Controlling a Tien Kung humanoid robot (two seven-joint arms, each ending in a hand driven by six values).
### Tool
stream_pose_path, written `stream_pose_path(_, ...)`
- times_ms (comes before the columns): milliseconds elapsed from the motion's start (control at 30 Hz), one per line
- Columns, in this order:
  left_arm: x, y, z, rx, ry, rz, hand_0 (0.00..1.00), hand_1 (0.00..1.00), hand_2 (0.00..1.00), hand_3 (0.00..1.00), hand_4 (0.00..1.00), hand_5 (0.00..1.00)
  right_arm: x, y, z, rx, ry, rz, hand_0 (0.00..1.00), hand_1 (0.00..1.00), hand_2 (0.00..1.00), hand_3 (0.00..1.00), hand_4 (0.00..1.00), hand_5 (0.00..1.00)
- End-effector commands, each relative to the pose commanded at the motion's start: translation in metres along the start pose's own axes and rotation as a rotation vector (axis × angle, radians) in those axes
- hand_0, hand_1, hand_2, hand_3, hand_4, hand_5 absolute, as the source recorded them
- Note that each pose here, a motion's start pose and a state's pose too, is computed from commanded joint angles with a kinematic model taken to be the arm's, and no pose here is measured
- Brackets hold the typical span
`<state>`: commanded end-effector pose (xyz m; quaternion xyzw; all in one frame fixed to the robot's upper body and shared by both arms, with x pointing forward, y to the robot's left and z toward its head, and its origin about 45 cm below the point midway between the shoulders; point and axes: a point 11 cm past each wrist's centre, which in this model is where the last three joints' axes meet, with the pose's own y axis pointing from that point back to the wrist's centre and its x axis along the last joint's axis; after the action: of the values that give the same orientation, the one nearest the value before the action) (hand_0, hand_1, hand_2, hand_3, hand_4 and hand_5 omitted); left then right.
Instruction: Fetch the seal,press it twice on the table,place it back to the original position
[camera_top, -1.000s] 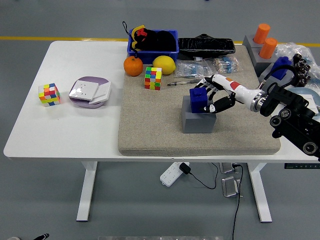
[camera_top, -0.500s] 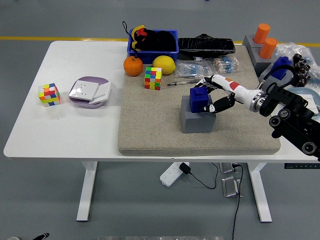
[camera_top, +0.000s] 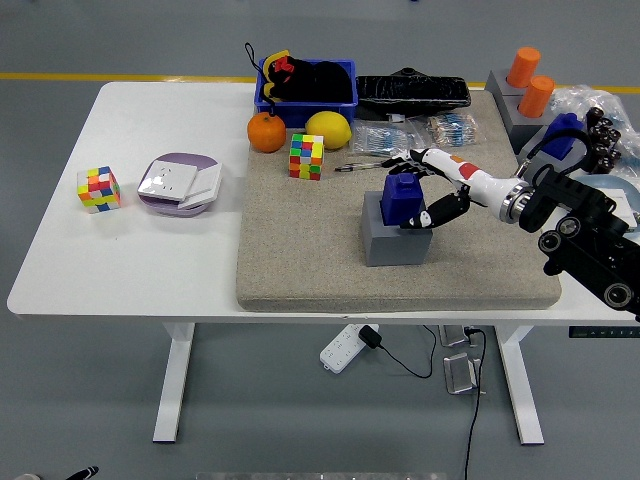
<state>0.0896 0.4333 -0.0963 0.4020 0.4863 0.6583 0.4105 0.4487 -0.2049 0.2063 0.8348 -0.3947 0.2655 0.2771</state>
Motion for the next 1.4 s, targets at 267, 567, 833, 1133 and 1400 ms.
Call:
stream_pose_path(267, 0.001, 0.000, 0.000, 0.000, 0.004, 0.002, 0.822, 0.812, 0.784, 0.819, 0.734, 0.419, 0.010, 0.010, 0.009, -0.033, -0.026, -0.005, 0.918, 0.937, 0.928, 0.964, 0.998, 0.292)
stream_pose_path(567, 0.002, 0.000, -0.002, 0.001, 0.010, 0.003, 0.822, 0.812, 0.784, 0.820, 0.734, 0.419, 0.026, 0.030, 0.029, -0.094, -0.025, 0.025, 0.976, 0.976, 0.976, 0.998, 0.998, 0.401)
stream_pose_path(833, 0.005, 0.000, -0.004, 0.005, 0.011, 0.008, 0.822, 0.812, 0.784, 0.820, 0.735, 0.420, 0.046, 0.055, 0.054, -0.156, -0.060, 0.099, 0.987, 0.985, 0.981, 0.998, 0.998, 0.465)
stream_pose_path(1133, 0.007, 0.001, -0.004, 0.006, 0.010, 0.014, 0.822, 0.812, 0.784, 0.819, 0.735, 0.420, 0.068, 0.091, 0.079, -0.212, -0.103, 0.197, 0.955, 0.955, 0.953, 0.979, 0.998, 0.438)
stream_pose_path(1400, 0.009, 0.001, -0.005, 0.009, 0.008, 0.018, 0.821, 0.812, 0.783, 0.820, 0.735, 0.419, 0.083, 0.121, 0.099, -0.259, -0.155, 0.291, 0.921, 0.914, 0.912, 0.927, 0.998, 0.374)
